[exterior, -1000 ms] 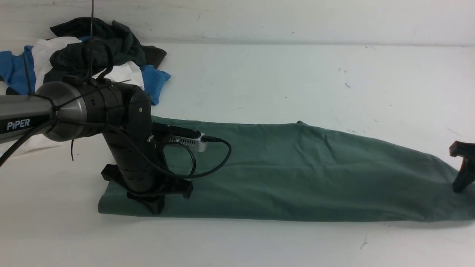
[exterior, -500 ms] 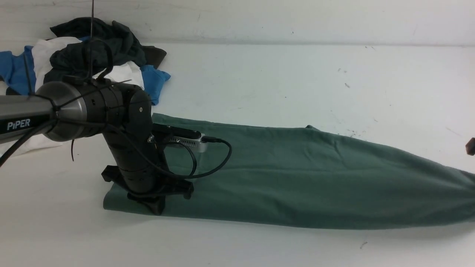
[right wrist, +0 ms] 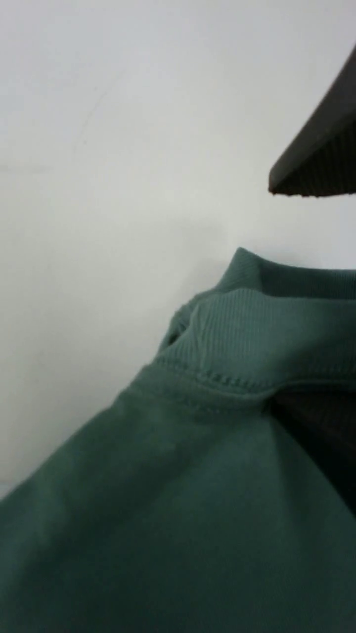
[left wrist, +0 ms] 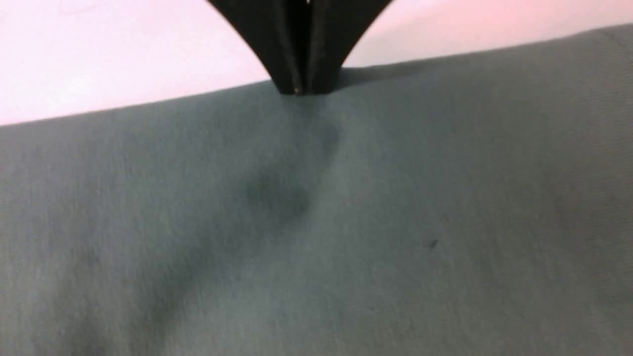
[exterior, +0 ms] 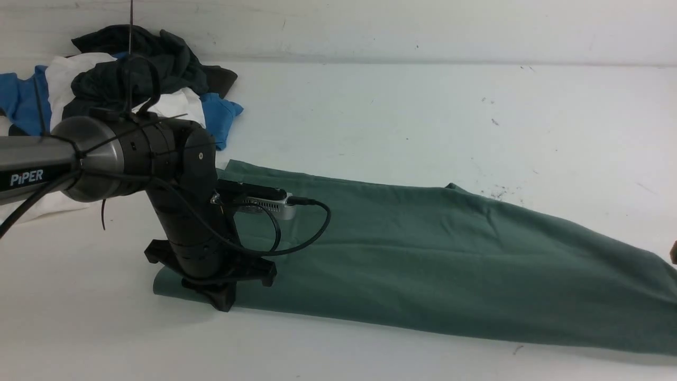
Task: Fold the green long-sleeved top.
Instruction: Use the right arm to drag the right edge of the fabric to the left and folds it over the left edge
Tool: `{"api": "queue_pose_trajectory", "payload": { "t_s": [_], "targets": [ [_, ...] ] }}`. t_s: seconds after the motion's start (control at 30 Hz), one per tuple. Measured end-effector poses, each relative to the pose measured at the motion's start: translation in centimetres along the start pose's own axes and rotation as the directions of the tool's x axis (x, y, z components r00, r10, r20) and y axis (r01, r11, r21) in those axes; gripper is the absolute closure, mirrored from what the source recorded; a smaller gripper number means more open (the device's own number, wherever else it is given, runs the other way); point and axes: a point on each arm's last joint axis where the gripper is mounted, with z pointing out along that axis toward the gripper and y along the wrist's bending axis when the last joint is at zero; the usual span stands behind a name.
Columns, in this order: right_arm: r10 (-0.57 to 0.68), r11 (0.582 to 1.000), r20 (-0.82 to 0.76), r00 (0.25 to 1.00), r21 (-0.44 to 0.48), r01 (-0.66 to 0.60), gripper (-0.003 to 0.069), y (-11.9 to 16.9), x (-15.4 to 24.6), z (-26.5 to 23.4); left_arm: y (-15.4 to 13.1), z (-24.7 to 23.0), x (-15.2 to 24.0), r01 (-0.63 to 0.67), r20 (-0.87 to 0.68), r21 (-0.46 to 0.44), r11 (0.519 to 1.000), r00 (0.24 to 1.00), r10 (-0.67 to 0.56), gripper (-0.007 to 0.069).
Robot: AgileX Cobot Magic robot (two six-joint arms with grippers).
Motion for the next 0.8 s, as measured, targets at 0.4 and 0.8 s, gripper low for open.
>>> {"api": "queue_pose_trajectory", "payload": {
  "t_s": [0.4,0.8],
  "targets": [
    [-0.016,0.999,-0.053,0.998,-0.041,0.014,0.0329,0.6,-0.4,1.7,0.0,-0.2,0.0,0.0,0.002,0.0,1.0,1.0,0.0,0.0629],
    [-0.06,0.998,0.069,0.996,0.022,0.059,0.0608,-0.2,-1.9,-1.4,4.3,-8.7,1.8,0.139,0.229,0.025,0.99,0.963,-0.141,0.0629]
  ]
}}
